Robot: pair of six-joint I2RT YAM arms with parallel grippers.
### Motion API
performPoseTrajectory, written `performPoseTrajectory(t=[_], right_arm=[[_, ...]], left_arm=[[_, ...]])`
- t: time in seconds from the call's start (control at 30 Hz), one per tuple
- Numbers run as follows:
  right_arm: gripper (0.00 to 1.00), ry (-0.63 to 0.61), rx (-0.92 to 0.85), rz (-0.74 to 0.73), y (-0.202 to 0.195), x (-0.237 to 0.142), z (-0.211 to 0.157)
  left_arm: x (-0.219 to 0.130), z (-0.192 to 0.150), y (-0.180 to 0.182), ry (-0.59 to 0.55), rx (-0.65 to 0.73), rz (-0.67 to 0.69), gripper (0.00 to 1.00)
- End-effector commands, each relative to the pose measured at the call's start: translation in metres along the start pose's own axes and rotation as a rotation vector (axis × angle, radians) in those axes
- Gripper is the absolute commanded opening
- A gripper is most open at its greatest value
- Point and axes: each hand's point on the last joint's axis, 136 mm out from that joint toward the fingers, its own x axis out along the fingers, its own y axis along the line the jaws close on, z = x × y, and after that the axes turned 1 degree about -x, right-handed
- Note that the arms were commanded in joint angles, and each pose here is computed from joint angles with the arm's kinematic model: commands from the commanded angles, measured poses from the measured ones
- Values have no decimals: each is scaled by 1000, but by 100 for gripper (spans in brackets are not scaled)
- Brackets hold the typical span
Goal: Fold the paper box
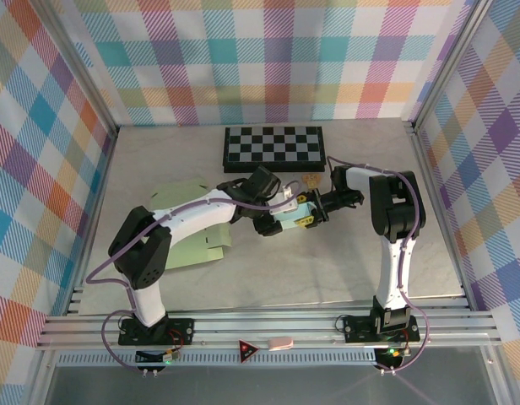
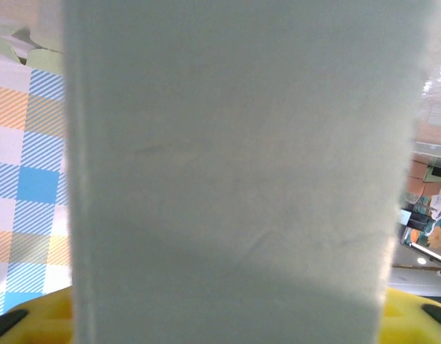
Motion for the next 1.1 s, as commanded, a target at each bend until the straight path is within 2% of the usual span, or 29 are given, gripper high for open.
performPoseTrajectory(t=[0.0,0.27,0.4,0.53,0.63,0.73,0.8,0.9,0.97,1.07], right_arm=[[58,-70,41,-34,-10,-5,17],[79,-206,-142,-26,16,-44,-2],[83,-288,-268,-70,18,-60,-24],[83,-382,-364,-118,6,-74,-36],[79,-584,-532,-201,5,-101,-48],[70,-817,-728,-246,12,-133,-66],[60,-974,-885,-261,15,-152,-76],[45,-1134,-1129,-284,21,-165,-81],[38,-1143,-1267,-330,24,-161,-82],[34,-974,-1473,-412,28,-135,-88]], left_arm=[[10,-3,5,22,35,57,74],[14,-1,7,32,-4,42,73],[15,-3,9,34,-22,37,71],[11,-2,13,28,-31,43,71],[4,1,19,5,-63,36,71],[-2,5,15,-18,-84,-12,71],[-3,5,11,-15,-88,-43,71],[-2,5,7,-16,-92,-69,71],[-1,4,7,-10,-95,-73,70],[-2,4,6,-10,-97,-79,70]])
